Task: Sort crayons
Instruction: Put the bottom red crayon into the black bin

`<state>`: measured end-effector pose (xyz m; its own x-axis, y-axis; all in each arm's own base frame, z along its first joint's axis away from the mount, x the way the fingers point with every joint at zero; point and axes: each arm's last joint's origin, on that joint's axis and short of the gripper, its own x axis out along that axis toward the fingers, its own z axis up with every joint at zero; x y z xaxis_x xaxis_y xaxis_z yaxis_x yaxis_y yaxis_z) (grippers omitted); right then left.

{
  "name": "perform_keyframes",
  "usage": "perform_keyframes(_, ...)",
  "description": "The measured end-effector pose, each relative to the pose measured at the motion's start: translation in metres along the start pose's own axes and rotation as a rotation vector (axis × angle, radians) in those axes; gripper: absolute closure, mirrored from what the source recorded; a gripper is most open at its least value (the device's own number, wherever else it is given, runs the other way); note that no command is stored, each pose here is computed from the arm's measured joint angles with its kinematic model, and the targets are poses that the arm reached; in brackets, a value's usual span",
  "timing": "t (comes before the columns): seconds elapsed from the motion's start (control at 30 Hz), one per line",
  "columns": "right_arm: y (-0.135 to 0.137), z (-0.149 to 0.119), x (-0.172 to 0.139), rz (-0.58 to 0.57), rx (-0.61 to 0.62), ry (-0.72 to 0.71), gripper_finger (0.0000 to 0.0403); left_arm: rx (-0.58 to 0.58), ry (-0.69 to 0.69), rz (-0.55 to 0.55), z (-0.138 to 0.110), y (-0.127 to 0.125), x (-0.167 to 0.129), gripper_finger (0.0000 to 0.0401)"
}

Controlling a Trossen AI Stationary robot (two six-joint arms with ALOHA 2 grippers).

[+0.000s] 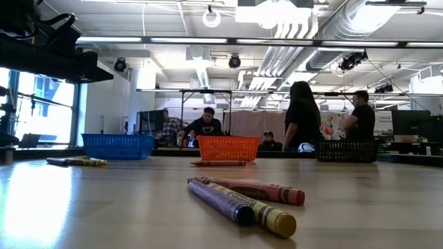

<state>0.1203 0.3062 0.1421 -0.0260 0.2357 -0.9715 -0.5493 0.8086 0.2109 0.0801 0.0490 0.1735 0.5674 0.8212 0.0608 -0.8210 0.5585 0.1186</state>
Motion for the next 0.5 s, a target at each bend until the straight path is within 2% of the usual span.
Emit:
perform_keyframes(0.2, -0.011, -0.002, 0.004, -0.011, 0.013, 0.003, 0.029, 0.0, 0.0, 0.0, 0.0, 0.0, 0.0, 0.0341)
perform_keyframes(0.3, -0.017, 0.001, 0.004, -0.025, 0.03, -0.001, 0.032, 0.0, 0.0, 0.0, 0.0, 0.0, 0.0, 0.0341)
perform_keyframes(0.43, -0.027, 0.006, 0.003, -0.021, 0.066, 0.012, 0.0384, 0.0, 0.0, 0.0, 0.0, 0.0, 0.0, 0.0341)
perform_keyframes(0.5, -0.03, 0.008, 0.003, -0.011, 0.074, 0.019, 0.0392, 0.0, 0.0, 0.001, 0.0, 0.0, 0.0, 0.0341)
